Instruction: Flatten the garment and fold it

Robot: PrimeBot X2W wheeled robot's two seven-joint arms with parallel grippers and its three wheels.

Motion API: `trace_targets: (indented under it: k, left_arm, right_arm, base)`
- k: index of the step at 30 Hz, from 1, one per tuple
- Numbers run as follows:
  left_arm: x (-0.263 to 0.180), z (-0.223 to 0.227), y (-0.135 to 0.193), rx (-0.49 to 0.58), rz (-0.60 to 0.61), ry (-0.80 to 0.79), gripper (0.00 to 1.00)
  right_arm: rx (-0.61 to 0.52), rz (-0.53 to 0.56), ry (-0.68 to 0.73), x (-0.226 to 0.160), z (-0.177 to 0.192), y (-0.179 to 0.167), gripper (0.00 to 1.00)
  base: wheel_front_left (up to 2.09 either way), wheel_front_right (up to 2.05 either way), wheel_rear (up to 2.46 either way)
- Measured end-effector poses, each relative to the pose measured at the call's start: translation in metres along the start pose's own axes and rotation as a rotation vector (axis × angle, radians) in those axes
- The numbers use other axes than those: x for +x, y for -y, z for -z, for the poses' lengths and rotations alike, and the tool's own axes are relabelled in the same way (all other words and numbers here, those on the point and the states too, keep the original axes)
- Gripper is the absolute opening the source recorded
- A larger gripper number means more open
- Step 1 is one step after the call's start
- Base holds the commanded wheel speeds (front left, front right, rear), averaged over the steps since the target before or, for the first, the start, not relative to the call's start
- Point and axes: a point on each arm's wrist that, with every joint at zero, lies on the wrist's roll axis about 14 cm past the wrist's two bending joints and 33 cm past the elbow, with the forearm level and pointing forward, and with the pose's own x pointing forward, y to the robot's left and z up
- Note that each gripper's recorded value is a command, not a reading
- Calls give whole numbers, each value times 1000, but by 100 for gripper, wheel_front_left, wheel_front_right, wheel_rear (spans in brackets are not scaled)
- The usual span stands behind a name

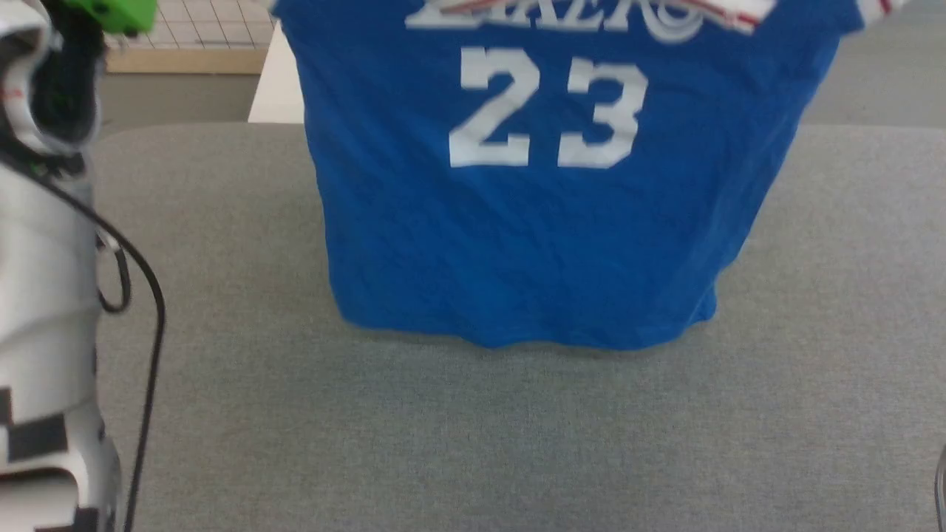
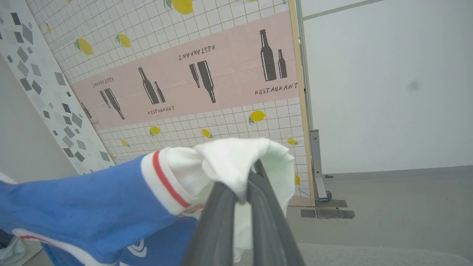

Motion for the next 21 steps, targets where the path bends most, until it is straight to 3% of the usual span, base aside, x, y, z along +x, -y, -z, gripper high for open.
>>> trace_targets:
  k: [11,16,21]
  left_arm:
    - [85,18,-19,103,-43,-39,0]
    - [117,39,-33,140,-77,-34,0]
    - [138,86,-51,144,-110,-71,0]
  right_arm:
    - [-79,23,45,98,-18,-12,0]
    - [-98,40,57,139,-4,-10,0]
    - [-96,74,5,173,36,7,0]
  base:
    - [0,0,0]
    - [0,0,0]
    - [0,0,0]
